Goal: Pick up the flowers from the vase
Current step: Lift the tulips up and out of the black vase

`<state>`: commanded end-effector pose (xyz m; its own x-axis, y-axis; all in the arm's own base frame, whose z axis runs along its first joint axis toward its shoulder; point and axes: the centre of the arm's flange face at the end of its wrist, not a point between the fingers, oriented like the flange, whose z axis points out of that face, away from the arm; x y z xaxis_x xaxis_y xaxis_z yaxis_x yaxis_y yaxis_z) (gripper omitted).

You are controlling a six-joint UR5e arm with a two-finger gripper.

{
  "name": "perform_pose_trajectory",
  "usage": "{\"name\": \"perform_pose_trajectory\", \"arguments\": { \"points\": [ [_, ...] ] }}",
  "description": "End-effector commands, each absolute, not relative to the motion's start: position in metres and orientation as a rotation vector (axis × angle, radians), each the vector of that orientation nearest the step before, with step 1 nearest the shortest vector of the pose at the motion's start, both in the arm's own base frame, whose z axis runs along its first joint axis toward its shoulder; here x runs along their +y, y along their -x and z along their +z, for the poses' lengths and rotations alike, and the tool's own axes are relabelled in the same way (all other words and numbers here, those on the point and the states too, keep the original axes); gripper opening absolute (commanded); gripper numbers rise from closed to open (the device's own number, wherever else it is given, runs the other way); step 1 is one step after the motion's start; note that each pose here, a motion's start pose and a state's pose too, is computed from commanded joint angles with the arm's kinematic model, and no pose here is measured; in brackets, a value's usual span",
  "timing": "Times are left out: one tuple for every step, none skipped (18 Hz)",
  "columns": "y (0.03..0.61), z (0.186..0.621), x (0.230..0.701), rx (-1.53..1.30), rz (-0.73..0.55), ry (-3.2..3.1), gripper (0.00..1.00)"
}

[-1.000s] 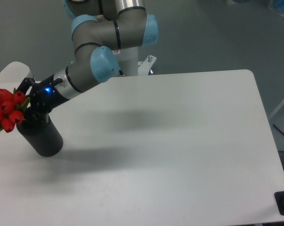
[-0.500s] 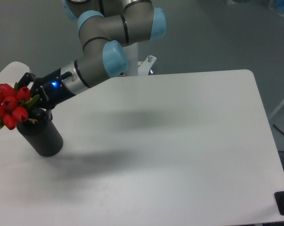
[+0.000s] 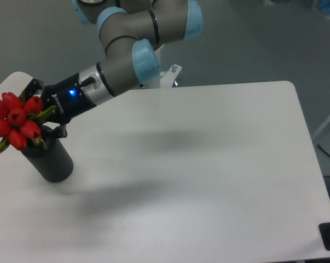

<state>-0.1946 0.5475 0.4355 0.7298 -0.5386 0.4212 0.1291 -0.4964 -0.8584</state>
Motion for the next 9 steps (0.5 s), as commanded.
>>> {"name": "perform_pose_trajectory", "arguments": {
  "points": [
    [0.196,0.438,0.548,0.302,-0.842,1.934,0.09],
    [0.197,0.441,0.548,0.292,-0.844,1.936,0.09],
    [0.2,0.442,0.547,0.278,-0.848,1.937,0.09],
    [0.202,0.446,0.548,0.272,-0.851,1.928,0.09],
    [0.208,0.452,0.546,0.254,-0.852,1.919,0.09],
    [0.214,0.458,0.545,0.228,-0.862,1.91,0.09],
    [0.218,0.464,0.545,0.21,-0.874,1.896,0.09],
    [0.225,0.471,0.543,0.188,-0.877,1.885,0.09],
    [0.229,0.474,0.542,0.178,-0.878,1.879,0.09]
  ]
}}
